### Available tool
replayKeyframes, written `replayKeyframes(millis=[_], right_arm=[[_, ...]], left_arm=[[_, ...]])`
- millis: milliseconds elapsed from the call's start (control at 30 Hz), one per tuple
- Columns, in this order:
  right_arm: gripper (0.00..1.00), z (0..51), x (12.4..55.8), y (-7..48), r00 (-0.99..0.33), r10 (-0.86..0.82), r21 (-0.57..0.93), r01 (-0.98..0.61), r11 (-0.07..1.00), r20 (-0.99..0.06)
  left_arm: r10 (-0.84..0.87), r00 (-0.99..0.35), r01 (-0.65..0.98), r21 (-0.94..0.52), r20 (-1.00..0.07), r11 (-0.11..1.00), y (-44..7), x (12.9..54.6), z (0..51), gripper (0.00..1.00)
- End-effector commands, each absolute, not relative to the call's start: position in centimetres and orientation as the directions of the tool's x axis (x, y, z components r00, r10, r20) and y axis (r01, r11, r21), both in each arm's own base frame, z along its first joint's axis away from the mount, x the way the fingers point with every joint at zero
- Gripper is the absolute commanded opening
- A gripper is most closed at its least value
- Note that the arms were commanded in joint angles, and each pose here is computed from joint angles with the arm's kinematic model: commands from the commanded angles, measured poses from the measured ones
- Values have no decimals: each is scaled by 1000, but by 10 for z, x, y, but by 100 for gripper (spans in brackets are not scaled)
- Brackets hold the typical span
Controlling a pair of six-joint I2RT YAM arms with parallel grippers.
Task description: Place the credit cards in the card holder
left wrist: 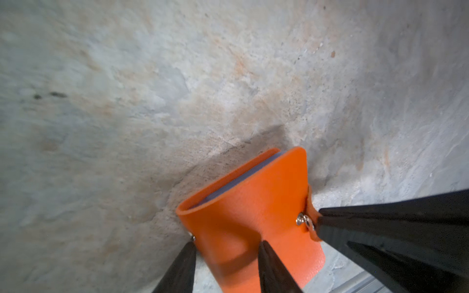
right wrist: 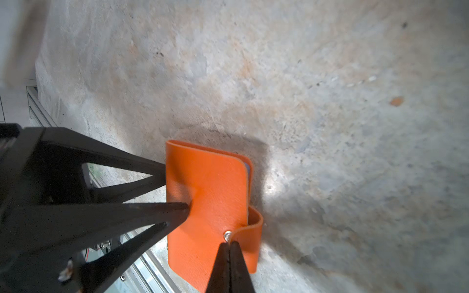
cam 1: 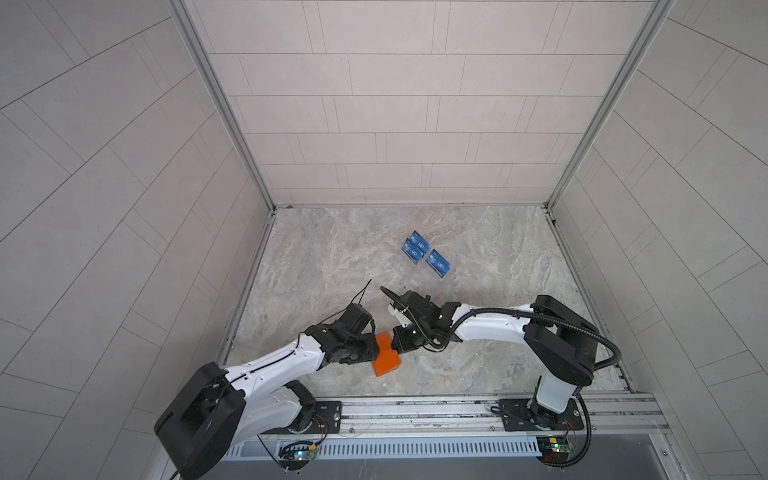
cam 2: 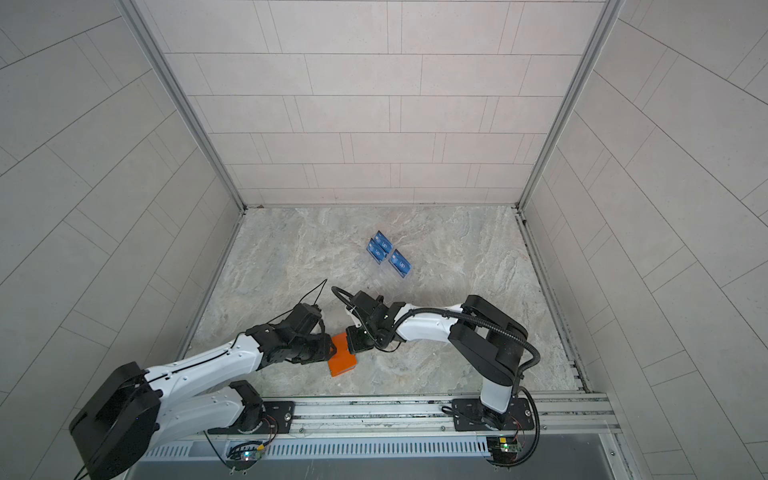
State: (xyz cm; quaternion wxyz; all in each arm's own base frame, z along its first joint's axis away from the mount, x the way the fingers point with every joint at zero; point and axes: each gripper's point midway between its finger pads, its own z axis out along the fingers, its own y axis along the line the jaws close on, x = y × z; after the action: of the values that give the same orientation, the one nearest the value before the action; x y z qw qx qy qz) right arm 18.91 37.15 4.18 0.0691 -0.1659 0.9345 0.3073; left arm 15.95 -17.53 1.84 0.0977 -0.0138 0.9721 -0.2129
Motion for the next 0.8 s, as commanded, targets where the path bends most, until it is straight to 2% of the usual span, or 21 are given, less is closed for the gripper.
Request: replayKeyframes(millis=[0, 167, 767], right_arm=[[0, 30, 190, 369, -938, -268, 526, -345, 777, -220], [0, 31, 193, 366, -938, -253, 515, -341, 786, -236], [0, 24, 199, 364, -944, -224, 488, -317, 813, -241]], left_arm=[[-27, -991, 30, -422, -128, 906, -179, 150, 9, 39], [3, -991, 58, -425, -131, 904, -182, 152, 10, 34], [68, -987, 127, -442, -146, 888, -196, 159, 19, 33]])
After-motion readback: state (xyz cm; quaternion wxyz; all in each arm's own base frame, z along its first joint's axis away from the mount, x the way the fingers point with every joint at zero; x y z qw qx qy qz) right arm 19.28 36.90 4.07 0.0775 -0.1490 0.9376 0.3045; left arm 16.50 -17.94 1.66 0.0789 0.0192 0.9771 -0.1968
